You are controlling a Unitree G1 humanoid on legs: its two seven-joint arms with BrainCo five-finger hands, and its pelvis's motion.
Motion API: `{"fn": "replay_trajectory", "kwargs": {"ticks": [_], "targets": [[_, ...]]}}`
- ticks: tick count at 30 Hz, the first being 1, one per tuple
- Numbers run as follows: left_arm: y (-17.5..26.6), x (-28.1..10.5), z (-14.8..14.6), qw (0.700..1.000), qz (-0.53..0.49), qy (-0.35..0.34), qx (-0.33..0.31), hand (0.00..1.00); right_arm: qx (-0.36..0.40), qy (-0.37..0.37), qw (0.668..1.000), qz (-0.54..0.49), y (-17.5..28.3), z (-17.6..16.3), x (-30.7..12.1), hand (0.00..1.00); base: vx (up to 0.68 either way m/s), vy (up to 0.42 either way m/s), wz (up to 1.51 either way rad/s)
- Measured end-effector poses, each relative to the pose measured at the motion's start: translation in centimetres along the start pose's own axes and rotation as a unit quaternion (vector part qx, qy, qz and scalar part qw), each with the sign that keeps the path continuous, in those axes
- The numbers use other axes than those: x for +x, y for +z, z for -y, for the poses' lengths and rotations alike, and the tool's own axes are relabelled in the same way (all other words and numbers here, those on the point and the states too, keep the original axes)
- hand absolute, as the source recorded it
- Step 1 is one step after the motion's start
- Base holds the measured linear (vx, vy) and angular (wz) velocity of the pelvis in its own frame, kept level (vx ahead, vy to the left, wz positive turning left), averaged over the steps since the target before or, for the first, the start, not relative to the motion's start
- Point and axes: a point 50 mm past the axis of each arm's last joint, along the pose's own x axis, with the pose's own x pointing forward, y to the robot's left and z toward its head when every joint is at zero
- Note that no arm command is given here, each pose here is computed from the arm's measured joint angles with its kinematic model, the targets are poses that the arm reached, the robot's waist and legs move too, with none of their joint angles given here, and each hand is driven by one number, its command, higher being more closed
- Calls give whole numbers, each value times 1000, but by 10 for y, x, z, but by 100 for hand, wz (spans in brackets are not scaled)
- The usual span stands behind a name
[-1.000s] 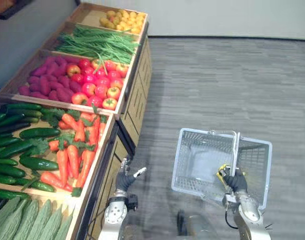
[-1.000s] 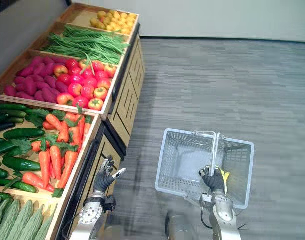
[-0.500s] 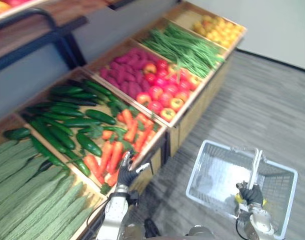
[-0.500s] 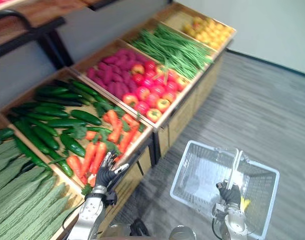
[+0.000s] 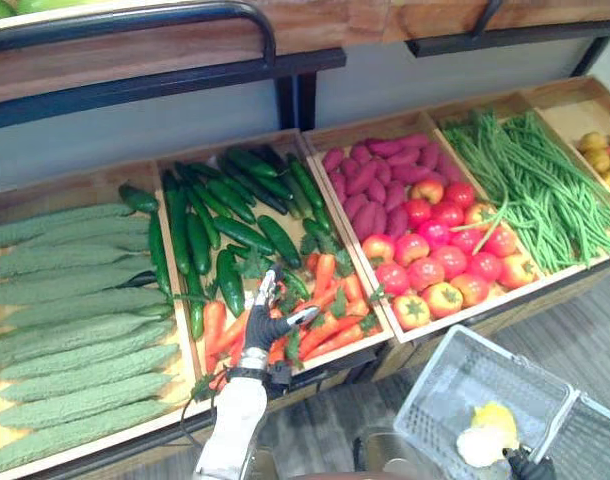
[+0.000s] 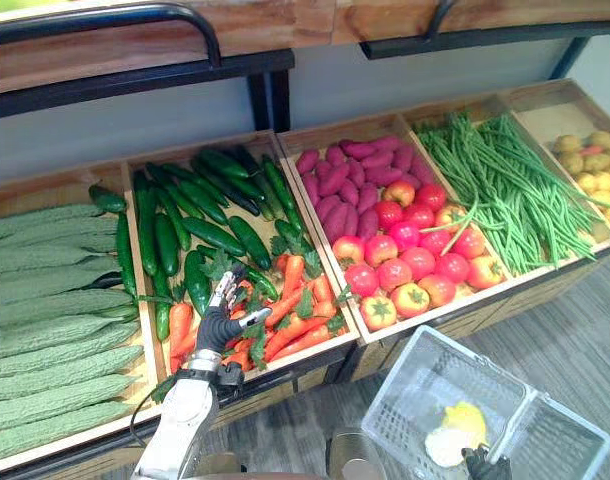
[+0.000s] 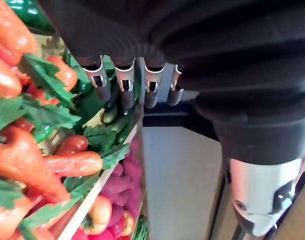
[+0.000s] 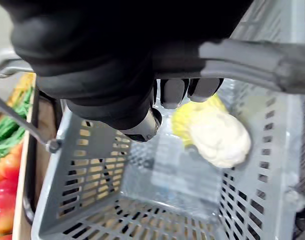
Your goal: Pick vegetable in the basket
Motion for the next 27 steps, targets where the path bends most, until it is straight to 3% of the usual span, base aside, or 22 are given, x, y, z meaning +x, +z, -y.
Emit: {"fn": "replay_trajectory", "kwargs": {"ticks": [9,16,27], "targets": [[23,30,-23,980,85,-18,180,0,0,33,999,-2,2,-16,4,100,-89,32,8],[-15,38,-41,948,11,-48,315,0,-18,56,998,24,17,-23,11,100,-17,-6,-9],[-64,44,-51,917,-109,-67,378,0,-42,84,993,74,46,-37,19,100,-23,-11,-18]]}}
